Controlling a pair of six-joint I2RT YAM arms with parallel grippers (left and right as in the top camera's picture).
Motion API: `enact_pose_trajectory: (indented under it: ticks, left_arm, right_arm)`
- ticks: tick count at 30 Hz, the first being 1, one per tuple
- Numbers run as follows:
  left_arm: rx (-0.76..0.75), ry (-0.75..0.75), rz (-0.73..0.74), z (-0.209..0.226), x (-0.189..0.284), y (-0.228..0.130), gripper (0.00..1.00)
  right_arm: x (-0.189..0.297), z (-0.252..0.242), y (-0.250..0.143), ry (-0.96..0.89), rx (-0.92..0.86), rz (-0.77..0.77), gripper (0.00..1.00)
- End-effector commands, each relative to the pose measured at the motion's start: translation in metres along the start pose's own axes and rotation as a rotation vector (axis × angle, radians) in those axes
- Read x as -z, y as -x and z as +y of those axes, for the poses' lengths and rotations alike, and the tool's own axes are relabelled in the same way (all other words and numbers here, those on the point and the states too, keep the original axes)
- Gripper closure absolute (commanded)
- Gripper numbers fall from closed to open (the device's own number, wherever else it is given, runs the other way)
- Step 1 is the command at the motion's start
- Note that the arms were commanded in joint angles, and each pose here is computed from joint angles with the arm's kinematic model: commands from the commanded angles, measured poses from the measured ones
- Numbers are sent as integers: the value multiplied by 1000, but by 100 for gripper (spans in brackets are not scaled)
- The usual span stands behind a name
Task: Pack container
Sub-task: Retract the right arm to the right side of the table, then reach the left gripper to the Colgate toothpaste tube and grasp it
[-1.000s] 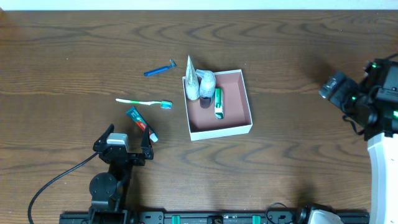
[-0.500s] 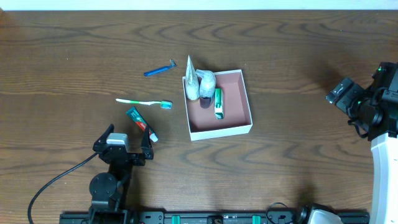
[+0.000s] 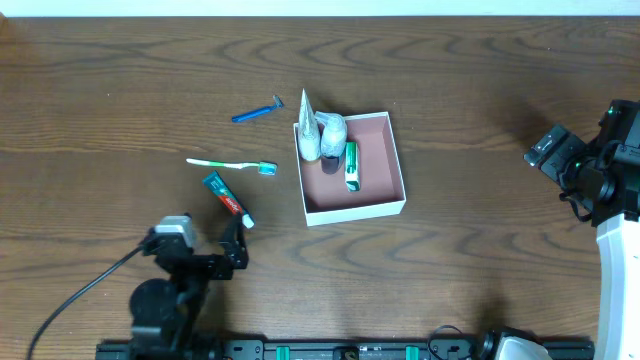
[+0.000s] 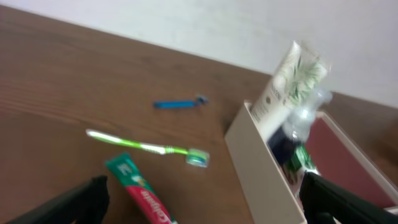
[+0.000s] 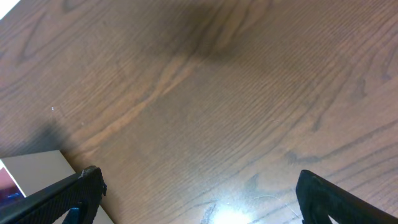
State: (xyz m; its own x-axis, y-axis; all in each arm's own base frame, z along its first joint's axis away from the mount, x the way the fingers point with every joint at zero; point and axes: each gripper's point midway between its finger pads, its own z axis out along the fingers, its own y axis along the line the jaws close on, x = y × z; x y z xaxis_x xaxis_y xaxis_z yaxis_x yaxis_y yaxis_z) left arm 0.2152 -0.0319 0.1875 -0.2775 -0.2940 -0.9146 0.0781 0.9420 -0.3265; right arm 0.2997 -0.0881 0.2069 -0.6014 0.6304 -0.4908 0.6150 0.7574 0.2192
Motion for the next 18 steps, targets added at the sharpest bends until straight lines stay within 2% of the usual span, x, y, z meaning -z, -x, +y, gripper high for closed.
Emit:
enact_pose_trajectory:
  ticks: [1, 5, 10, 12, 18]
  left_arm:
    - [7, 96, -20, 4, 17, 38, 2]
    - [14, 177, 182, 4, 13, 44, 2]
    - [28, 286, 539, 9, -9, 33, 2]
    - [33, 324, 657, 13, -20, 22, 2]
    - [53, 397, 886, 33, -66, -27, 2]
  right_arm:
    - [5, -2, 6, -8, 1, -23, 1]
    - [5, -2, 6, -8, 1, -23, 1]
    - [5, -2, 6, -8, 1, -23, 1]
    - [5, -2, 6, -8, 1, -23, 1]
    - [5, -2, 6, -8, 1, -23, 1]
